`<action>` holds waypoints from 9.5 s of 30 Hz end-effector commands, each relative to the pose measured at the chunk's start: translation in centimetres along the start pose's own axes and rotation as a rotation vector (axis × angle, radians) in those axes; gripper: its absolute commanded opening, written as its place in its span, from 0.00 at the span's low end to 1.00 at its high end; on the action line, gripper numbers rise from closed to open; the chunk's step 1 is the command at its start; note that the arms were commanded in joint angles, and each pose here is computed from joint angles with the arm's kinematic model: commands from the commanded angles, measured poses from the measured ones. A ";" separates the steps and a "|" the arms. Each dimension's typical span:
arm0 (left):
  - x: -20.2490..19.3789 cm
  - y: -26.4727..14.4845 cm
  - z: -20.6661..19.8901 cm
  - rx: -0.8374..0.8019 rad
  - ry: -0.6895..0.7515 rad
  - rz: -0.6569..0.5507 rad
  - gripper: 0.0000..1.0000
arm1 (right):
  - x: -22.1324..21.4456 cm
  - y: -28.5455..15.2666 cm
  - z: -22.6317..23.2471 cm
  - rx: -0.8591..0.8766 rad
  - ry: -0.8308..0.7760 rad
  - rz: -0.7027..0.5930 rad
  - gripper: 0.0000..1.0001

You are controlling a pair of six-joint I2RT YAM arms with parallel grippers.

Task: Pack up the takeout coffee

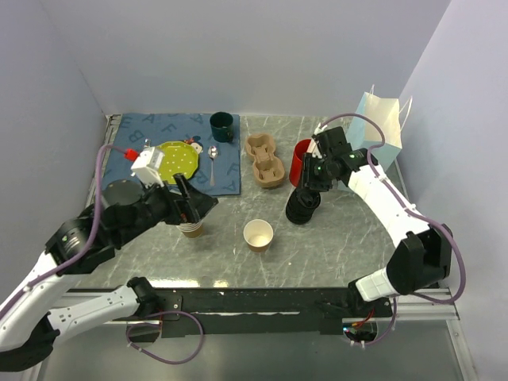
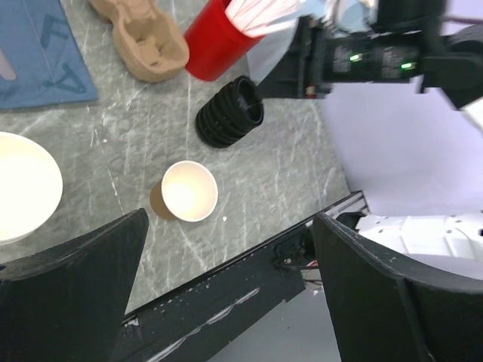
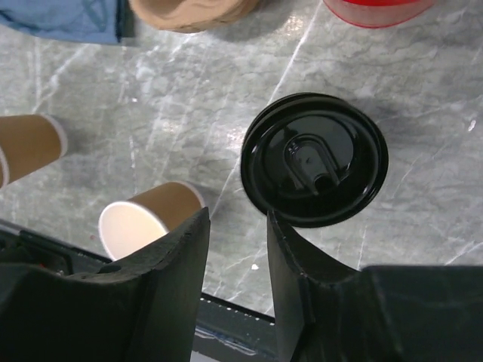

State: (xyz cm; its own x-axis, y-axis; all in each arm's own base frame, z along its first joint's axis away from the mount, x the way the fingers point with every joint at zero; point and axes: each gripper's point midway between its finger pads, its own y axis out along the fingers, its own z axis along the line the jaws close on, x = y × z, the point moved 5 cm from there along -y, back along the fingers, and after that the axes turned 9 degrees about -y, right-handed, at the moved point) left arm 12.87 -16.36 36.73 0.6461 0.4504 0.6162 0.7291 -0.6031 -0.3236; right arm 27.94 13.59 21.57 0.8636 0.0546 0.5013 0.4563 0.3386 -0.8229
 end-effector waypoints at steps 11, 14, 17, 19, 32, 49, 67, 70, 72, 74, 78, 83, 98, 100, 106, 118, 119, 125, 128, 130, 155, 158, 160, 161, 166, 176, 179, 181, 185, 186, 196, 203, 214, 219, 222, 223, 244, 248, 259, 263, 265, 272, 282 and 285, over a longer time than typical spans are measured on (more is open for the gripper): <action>0.0 0.1 0.0 -0.012 0.004 -0.009 0.97 | -0.1 3.5 -0.8 -0.009 -0.016 0.022 0.46; -0.1 0.2 0.0 -0.012 0.005 -0.007 0.97 | 0.1 3.8 -0.6 0.000 -0.023 0.030 0.46; -0.2 0.3 0.0 -0.011 0.010 -0.003 0.97 | 0.3 4.0 -0.6 -0.005 -0.029 0.032 0.46; -0.1 0.3 0.0 -0.009 0.010 -0.003 0.97 | 0.2 4.1 -0.7 -0.012 -0.030 0.043 0.45; -0.3 0.5 0.0 -0.011 0.019 0.007 0.97 | 0.2 3.5 -0.2 0.008 -0.051 0.022 0.28; -0.7 0.7 0.5 -0.013 0.032 0.009 0.97 | -0.1 2.6 -0.2 0.005 -0.059 0.008 0.20; -0.7 0.7 0.6 -0.006 0.041 0.007 0.97 | 0.6 2.5 -0.4 -0.037 -0.040 0.000 0.43; -0.6 0.6 0.6 -0.006 0.042 0.007 0.97 | 0.9 2.8 -0.3 -0.038 -0.043 0.002 0.43; -0.6 0.6 0.6 -0.006 0.039 0.005 0.97 | 1.2 3.0 -0.3 -0.043 -0.042 0.002 0.43; -0.7 0.6 0.6 -0.003 0.038 0.008 0.97 | 1.6 3.0 -0.2 -0.042 -0.043 -0.004 0.43; -0.6 0.6 0.6 -0.004 0.038 0.007 0.97 | 1.8 3.6 -0.1 -0.048 -0.039 0.007 0.43; -0.6 0.6 0.6 0.001 0.042 0.005 0.97 | 1.8 3.9 -0.3 -0.085 -0.026 0.024 0.42; -0.6 0.2 0.8 0.011 0.048 0.011 0.97 | 1.5 4.7 0.0 -0.086 -0.004 0.030 0.27; -0.5 0.1 0.8 0.011 0.046 0.011 0.97 | 1.6 4.4 0.1 -0.078 -0.002 0.021 0.24; -0.6 0.1 0.9 0.008 0.049 0.009 0.97 | 1.7 2.9 0.5 -0.057 -0.016 -0.002 0.22; -0.9 0.7 0.7 -0.010 0.043 0.017 0.97 | 0.5 2.3 0.3 -0.048 -0.009 -0.031 0.18; -0.9 0.7 0.8 -0.009 0.043 0.016 0.97 | 0.4 2.2 0.3 -0.048 -0.007 -0.042 0.18; -0.9 0.7 0.7 -0.011 0.041 0.013 0.97 | 0.4 2.3 0.3 -0.002 -0.036 -0.176 0.17; -0.9 0.6 0.7 -0.014 0.044 0.017 0.97 | 0.0 2.6 0.3 0.025 -0.060 -0.239 0.16; -0.8 0.6 0.6 -0.012 0.047 0.018 0.97 | -0.2 2.6 0.3 0.031 -0.067 -0.258 0.16; -1.9 0.1 -0.9 -0.249 0.447 0.141 0.99 | 0.7 -8.3 6.3 0.411 -0.267 -0.346 0.16; -1.5 0.3 -1.4 -0.324 0.594 0.122 0.99 | -1.8 -11.1 8.2 0.624 -0.360 -0.251 0.15; -1.5 0.3 -1.7 -0.404 0.709 0.095 0.98 | -3.3 -13.5 9.7 0.791 -0.410 -0.204 0.15; -1.0 0.3 -2.3 -0.431 0.731 0.047 0.98 | -4.4 -14.4 10.7 0.866 -0.435 -0.175 0.15; 0.7 1.1 -3.5 -0.445 0.875 -0.025 0.98 | -7.5 -18.5 13.7 1.166 -0.445 -0.050 0.13; -0.1 2.4 -5.9 -0.672 1.078 -0.044 0.98 | -8.8 -22.8 15.5 1.376 -0.411 0.007 0.13; -0.2 2.5 -6.9 -0.744 1.113 -0.044 0.98 | -9.0 -22.4 15.4 1.357 -0.404 0.025 0.13; -0.6 2.9 -7.1 -0.779 1.131 -0.015 0.97 | -9.1 -22.2 15.5 1.361 -0.397 0.043 0.13; -1.9 2.7 -7.8 -0.904 1.163 0.071 0.93 | -9.0 -22.4 15.8 1.380 -0.392 0.055 0.13; -2.4 2.6 -7.9 -0.944 1.162 0.096 0.92 | -8.8 -22.3 15.8 1.383 -0.388 0.057 0.13; -4.0 2.0 -8.9 -1.129 1.109 0.175 0.88 | -9.0 -21.4 16.4 1.376 -0.379 0.138 0.12; -5.4 2.1 -8.1 -1.177 1.078 0.262 0.84 | -8.7 -21.4 16.8 1.386 -0.384 0.139 0.11; -5.8 3.7 -7.9 -1.146 1.034 0.245 0.73 | -8.3 -21.5 17.3 1.404 -0.387 0.153 0.11; -6.1 3.6 -7.7 -1.156 1.020 0.261 0.61 | -8.4 -21.6 17.3 1.410 -0.386 0.151 0.11; -6.4 3.6 -7.5 -1.159 1.016 0.275 0.57 | -8.3 -21.5 17.3 1.419 -0.381 0.147 0.11; -6.6 3.7 -7.3 -1.157 1.011 0.281 0.54 | -8.3 -21.5 17.3 1.422 -0.381 0.146 0.11; -3.4 3.7 -7.9 -0.825 0.453 0.075 0.27 | -0.6 -22.3 13.9 0.920 -0.015 -0.239 0.62; -1.2 4.9 -7.6 -0.623 0.156 -0.018 0.16 | -0.2 -21.7 10.6 0.563 0.146 -0.345 0.58; 3.1 7.1 -5.9 -0.270 -0.118 -0.220 0.13 | -0.3 -18.5 13.2 0.513 0.218 -0.351 0.52; 3.4 6.9 -5.8 -0.248 -0.111 -0.233 0.13 | 0.6 -17.9 13.9 0.412 0.224 -0.334 0.50; 3.3 6.8 -5.6 -0.244 -0.118 -0.238 0.13 | 1.2 -17.8 14.2 0.399 0.228 -0.339 0.49; 3.0 6.6 -5.2 -0.250 -0.138 -0.234 0.13 | 3.0 -17.6 15.5 0.409 0.216 -0.352 0.45; 2.7 6.7 -5.0 -0.249 -0.137 -0.225 0.13 | 4.1 -16.9 17.0 0.437 0.204 -0.336 0.43; 2.5 6.8 -4.9 -0.251 -0.138 -0.223 0.13 | 4.3 -16.6 17.2 0.434 0.200 -0.330 0.43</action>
State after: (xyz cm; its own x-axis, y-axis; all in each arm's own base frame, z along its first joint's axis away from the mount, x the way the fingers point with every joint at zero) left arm 18.60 -22.71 38.82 0.5220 0.6343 0.5703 0.7870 -0.6159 -0.0353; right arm 20.09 23.98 40.12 0.7638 -0.2566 0.5923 0.5895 0.6510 -0.4782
